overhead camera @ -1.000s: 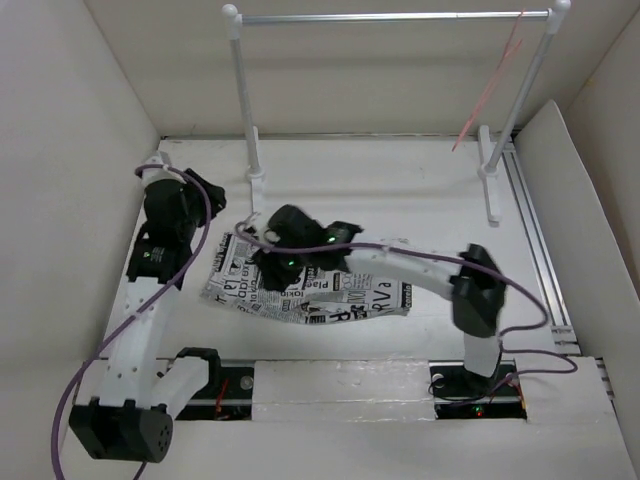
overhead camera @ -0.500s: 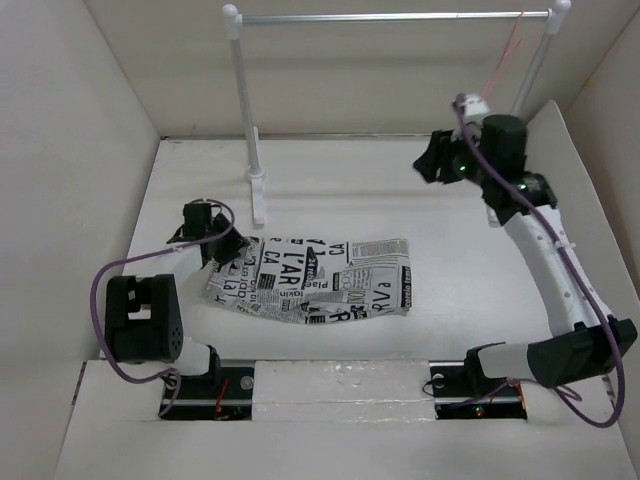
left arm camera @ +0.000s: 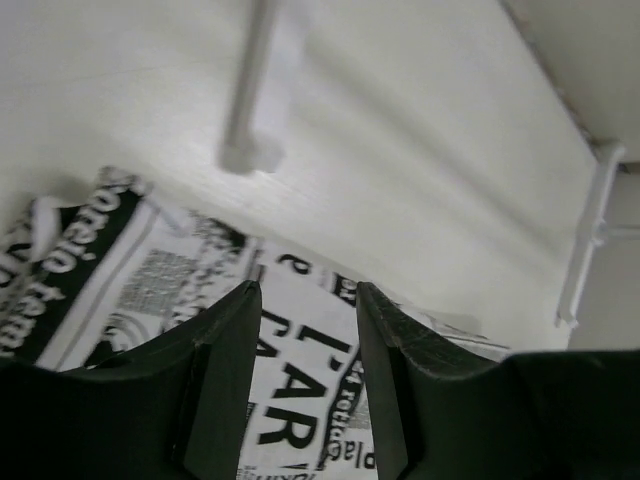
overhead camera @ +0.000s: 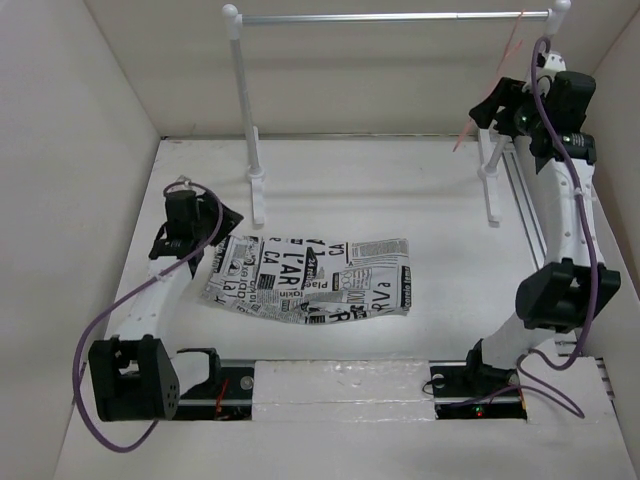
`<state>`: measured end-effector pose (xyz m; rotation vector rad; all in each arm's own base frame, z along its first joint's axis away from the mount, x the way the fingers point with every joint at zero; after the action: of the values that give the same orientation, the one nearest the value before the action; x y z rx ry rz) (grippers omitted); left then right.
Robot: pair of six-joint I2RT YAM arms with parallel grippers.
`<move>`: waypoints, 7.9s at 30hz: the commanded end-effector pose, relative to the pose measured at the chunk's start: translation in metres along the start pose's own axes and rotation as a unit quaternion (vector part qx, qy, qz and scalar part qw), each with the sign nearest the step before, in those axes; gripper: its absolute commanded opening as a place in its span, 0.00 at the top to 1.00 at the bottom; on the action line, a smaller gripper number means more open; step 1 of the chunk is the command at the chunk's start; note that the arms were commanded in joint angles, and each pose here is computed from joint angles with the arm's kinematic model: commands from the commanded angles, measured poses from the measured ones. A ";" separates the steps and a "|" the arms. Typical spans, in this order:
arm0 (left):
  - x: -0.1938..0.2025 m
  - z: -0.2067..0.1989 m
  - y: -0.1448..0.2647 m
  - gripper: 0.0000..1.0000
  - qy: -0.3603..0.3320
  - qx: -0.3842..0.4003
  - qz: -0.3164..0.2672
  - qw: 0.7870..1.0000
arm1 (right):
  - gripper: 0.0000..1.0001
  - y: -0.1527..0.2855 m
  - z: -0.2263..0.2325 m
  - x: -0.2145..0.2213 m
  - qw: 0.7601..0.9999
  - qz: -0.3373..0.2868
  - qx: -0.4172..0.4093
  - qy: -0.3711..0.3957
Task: Place the trousers on the hanger
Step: Pick up the hanger from the clothesline, then place the trousers on the hanger, then place the hanger at the clothesline.
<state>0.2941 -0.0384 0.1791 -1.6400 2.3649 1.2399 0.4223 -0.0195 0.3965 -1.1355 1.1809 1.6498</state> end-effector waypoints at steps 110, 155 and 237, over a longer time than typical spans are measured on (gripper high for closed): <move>0.344 -0.160 -0.047 1.00 -0.138 0.156 0.135 0.969 | 0.35 0.045 0.100 0.350 0.957 0.232 -0.172 -0.011; 0.212 -0.170 0.015 1.00 -0.184 0.173 -0.020 0.967 | 1.00 0.084 0.016 0.336 0.960 0.260 -0.085 -0.065; 0.110 -0.184 0.137 0.07 -0.238 0.219 -0.018 0.946 | 1.00 -0.050 0.028 -0.083 0.946 -0.148 -0.261 -0.122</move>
<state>0.2119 -0.2215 0.3207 -1.0054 2.0795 0.9894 0.5048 0.0207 0.3949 -1.0199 0.5238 2.0194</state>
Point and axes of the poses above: each gripper's point midway between its finger pads, its own y axis back along the fingers, its own z axis along the line the jaws close on, x = y × z, the point moved 6 cm from there along y, back along the fingers, and after that the axes turned 8 degrees about y, right-handed, at the moved point
